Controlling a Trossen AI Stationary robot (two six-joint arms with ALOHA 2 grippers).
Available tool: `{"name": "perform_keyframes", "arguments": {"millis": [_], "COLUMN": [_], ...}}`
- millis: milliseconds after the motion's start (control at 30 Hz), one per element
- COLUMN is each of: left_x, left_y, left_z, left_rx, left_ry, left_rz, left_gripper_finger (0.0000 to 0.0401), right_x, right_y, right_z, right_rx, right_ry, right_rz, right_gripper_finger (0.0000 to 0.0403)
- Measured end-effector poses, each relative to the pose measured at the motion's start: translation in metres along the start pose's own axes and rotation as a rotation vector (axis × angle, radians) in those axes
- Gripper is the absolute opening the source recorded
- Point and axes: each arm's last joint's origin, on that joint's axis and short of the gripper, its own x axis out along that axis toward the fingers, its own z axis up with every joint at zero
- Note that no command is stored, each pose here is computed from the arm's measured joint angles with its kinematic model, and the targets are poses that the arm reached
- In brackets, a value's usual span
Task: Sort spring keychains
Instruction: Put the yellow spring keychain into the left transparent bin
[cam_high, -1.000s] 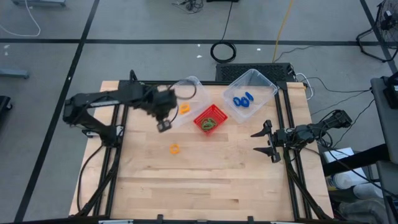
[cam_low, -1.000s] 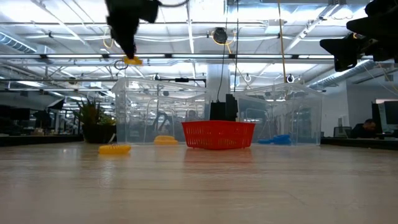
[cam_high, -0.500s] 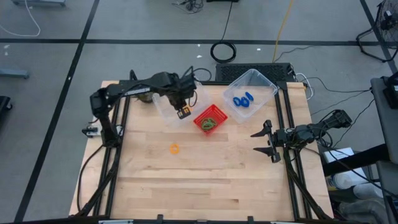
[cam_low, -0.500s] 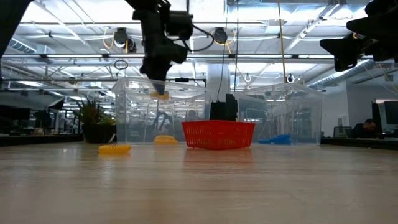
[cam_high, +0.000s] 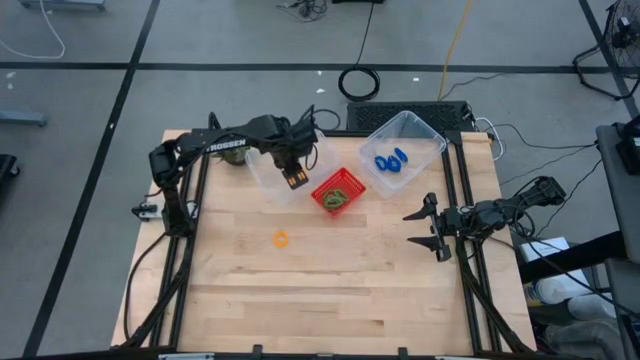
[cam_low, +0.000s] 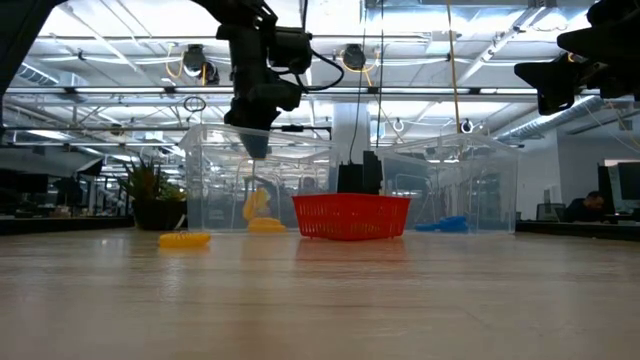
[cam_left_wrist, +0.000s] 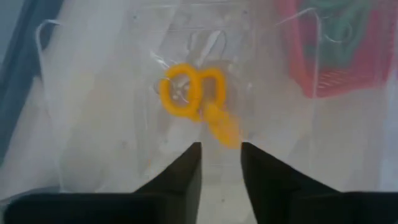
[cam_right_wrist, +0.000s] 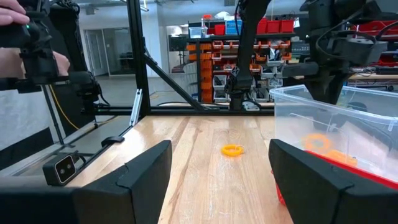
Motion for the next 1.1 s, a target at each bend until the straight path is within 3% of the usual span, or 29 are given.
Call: {"name": "perform_keyframes", "arguments": {"millis": [333,567,767,1100], "left_x": [-0.002,-0.039,-0.074,-0.11], "left_y": [0.001,-0.014,-0.049,-0.134], "left_z": [0.001,-0.012,-0.043,-0.122], "left_rx": [0.021,0.051,0.083,0.213], "left_ry": [-0.027,-0.13,-0.165,-0.133], "left_rz": [0.037,0.137,0.148,0.151], "left_gripper_finger": [0.027,0.0352,0.0373,0.0352], "right_x": [0.0,0.0,0.0,0.0], "right_y": [0.0,0.0,0.0,0.0], "right_z": [0.0,0.0,0.0,0.0], "right_rx": [0.0,0.0,0.0,0.0], "right_ry": [0.0,0.0,0.0,0.0], "right_rz": [0.0,0.0,0.0,0.0], "right_gripper_finger": [0.0256,0.0256,0.0256,0.0256]}}
